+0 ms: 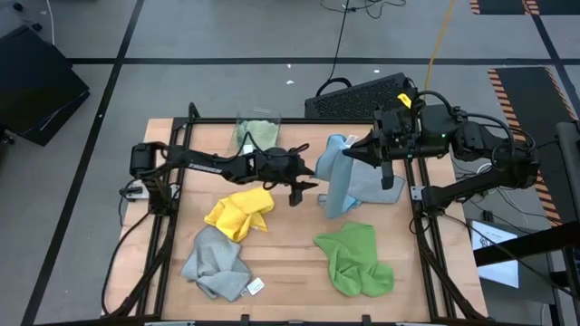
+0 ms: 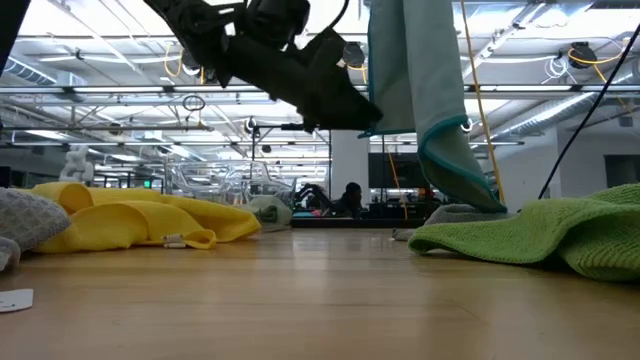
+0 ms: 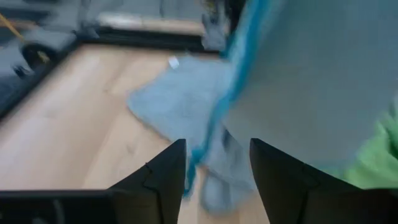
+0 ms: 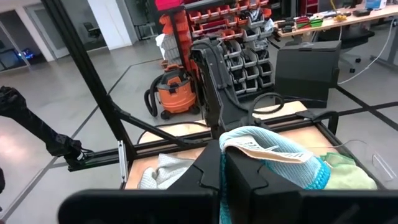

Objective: Fold microfiber towels
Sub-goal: Fold the blue microfiber cloth

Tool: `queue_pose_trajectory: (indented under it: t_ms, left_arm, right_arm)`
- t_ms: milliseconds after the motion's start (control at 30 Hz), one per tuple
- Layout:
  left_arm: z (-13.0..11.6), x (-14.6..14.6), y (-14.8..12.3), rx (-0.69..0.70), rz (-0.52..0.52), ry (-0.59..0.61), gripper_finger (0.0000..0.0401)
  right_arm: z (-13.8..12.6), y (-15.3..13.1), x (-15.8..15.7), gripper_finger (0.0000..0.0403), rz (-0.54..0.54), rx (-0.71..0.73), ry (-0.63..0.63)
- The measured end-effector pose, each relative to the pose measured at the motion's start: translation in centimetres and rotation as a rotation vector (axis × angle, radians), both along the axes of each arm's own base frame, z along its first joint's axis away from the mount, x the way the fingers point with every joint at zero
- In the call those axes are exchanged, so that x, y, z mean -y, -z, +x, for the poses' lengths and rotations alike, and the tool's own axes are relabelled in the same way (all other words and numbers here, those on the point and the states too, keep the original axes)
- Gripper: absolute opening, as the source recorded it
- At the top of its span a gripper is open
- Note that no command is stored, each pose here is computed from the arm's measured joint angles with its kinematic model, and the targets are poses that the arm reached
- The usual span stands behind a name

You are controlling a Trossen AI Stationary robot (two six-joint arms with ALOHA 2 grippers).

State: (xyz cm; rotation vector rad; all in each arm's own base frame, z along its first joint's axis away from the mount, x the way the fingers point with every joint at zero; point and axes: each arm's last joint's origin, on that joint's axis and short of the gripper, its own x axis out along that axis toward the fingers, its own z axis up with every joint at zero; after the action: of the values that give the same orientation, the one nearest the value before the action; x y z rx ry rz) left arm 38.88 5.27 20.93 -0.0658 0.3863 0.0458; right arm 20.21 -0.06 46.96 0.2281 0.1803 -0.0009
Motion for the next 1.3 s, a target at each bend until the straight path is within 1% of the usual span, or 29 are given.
queue_pose_trajectory:
  t_ms: [167, 233, 367, 567, 667, 733, 767, 833, 900, 967, 1067, 1167, 1233, 1300]
  left_arm:
    - [0.4, -0.3, 0.3, 0.022, -0.007, -0.054, 0.0177]
    - [0.4, -0.3, 0.6, 0.01, -0.012, -0.058, 0.0176]
    - [0.4, -0.3, 0.4, 0.022, 0.007, -0.053, 0.016]
    - [0.5, -0.3, 0.7, 0.019, 0.012, -0.034, 0.0097]
    - [0.5, -0.2, 1.1, 0.0, -0.002, -0.023, 0.0056]
    - [0.5, -0.2, 1.0, 0.009, -0.002, -0.023, 0.0021]
    - [0.5, -0.2, 0.9, 0.01, -0.009, -0.027, 0.0012]
    - [0.5, -0.2, 0.9, 0.003, -0.041, -0.038, 0.001]
    - [0.0, -0.1, 0.3, -0.016, -0.068, -0.035, 0.0011]
    - [-0.4, 0.3, -1.0, -0.001, -0.089, -0.018, 0.0007]
    - [-1.6, 1.4, -2.3, -0.056, -0.108, 0.02, 0.0006]
    - [-3.1, 2.5, -3.1, -0.151, -0.109, 0.046, 0.0005]
    - [-3.7, 3.1, -3.9, -0.167, -0.113, 0.058, 0.0004]
    - [-4.7, 3.9, -3.9, -0.249, -0.122, 0.07, 0.0005]
  right_arm:
    - [0.0, 0.0, 0.0, 0.0, -0.002, 0.0, 0.0]
    - [0.0, 0.0, 0.0, 0.0, -0.002, 0.0, 0.0]
    - [0.0, 0.0, 0.0, 0.0, -0.001, 0.0, 0.0]
    - [0.1, 0.0, 0.0, 0.0, -0.002, -0.002, 0.0]
    - [0.1, 0.1, 0.0, 0.0, -0.002, -0.005, 0.0]
    - [0.1, 0.1, 0.0, 0.0, -0.002, -0.005, 0.0]
    - [0.1, 0.1, 0.0, 0.0, -0.002, -0.005, 0.0]
    - [0.1, 0.2, 0.0, 0.0, -0.002, -0.016, 0.0]
    - [0.1, 0.4, 0.0, 0.0, 0.007, -0.039, 0.001]
    - [0.0, 0.7, 0.0, 0.0001, 0.037, -0.071, 0.005]
    - [-0.1, 1.5, -0.3, 0.0011, 0.076, -0.143, 0.002]
    - [0.3, 3.0, -0.7, 0.0024, 0.083, -0.203, -0.013]
    - [0.9, 4.3, -0.9, 0.0032, 0.094, -0.23, -0.019]
    - [1.4, 5.9, -1.2, 0.0037, 0.1, -0.266, -0.026]
